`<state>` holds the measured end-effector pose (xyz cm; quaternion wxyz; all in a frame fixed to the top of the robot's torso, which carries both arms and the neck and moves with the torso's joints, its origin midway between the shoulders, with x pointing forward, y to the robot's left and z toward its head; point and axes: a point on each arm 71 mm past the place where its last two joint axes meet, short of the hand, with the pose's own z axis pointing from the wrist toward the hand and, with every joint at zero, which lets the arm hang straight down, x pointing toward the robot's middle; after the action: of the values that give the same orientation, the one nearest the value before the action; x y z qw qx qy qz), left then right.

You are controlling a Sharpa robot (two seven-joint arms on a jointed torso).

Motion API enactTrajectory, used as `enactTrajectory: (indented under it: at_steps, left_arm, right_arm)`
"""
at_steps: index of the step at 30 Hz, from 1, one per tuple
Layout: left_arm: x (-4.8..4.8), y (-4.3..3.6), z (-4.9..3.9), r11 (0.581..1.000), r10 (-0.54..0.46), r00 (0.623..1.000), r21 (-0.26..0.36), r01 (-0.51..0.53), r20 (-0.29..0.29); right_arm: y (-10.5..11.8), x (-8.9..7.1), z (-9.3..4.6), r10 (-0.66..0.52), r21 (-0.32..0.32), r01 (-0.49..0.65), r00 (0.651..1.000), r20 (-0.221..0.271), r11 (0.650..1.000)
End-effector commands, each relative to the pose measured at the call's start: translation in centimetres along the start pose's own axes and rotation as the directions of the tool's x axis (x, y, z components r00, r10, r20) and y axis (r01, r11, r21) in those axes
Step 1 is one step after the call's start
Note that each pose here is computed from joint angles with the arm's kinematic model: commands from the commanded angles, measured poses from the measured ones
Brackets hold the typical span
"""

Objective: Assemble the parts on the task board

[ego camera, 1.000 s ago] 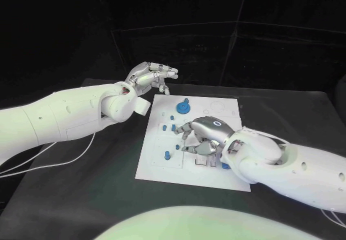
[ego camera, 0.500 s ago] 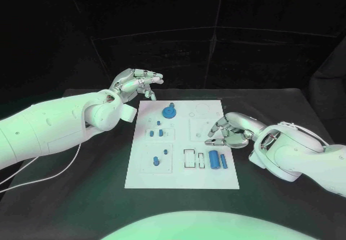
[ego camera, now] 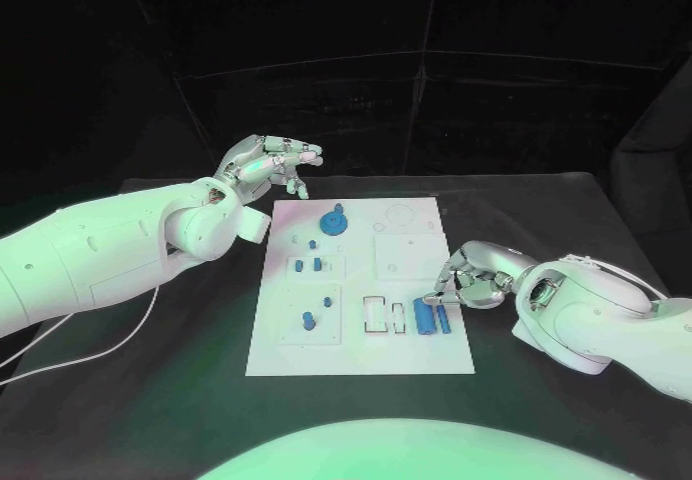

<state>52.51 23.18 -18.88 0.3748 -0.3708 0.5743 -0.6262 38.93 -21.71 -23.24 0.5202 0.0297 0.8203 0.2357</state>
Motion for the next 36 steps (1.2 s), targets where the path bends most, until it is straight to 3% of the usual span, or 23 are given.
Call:
enactTrajectory:
  at_steps: [1, 11, 25, 36]
  left_arm:
    - [-0.01, -0.17, 0.02, 1.0, -0.006, 1.0, 0.014, 0.006, -0.003]
    - [-0.09, -0.13, -0.02, 1.0, -0.005, 1.0, 0.012, 0.005, -0.003]
    - [-0.01, -0.02, -0.05, 1.0, -0.013, 1.0, 0.003, 0.013, -0.019]
    - [-0.1, -0.04, -0.15, 1.0, -0.017, 1.0, 0.002, 0.017, -0.026]
  right_arm:
    - [0.0, 0.5, 0.0, -0.075, 0.03, 0.075, 0.997, -0.029, 0.997]
    - [0.5, 1.6, 0.3, -0.123, 0.023, 0.126, 0.989, -0.077, 0.992]
    - [1.2, 2.4, 1.2, -0.168, 0.017, 0.17, 0.983, -0.073, 0.985]
    - [1.2, 3.5, 1.8, -0.186, 0.036, 0.192, 0.975, -0.125, 0.981]
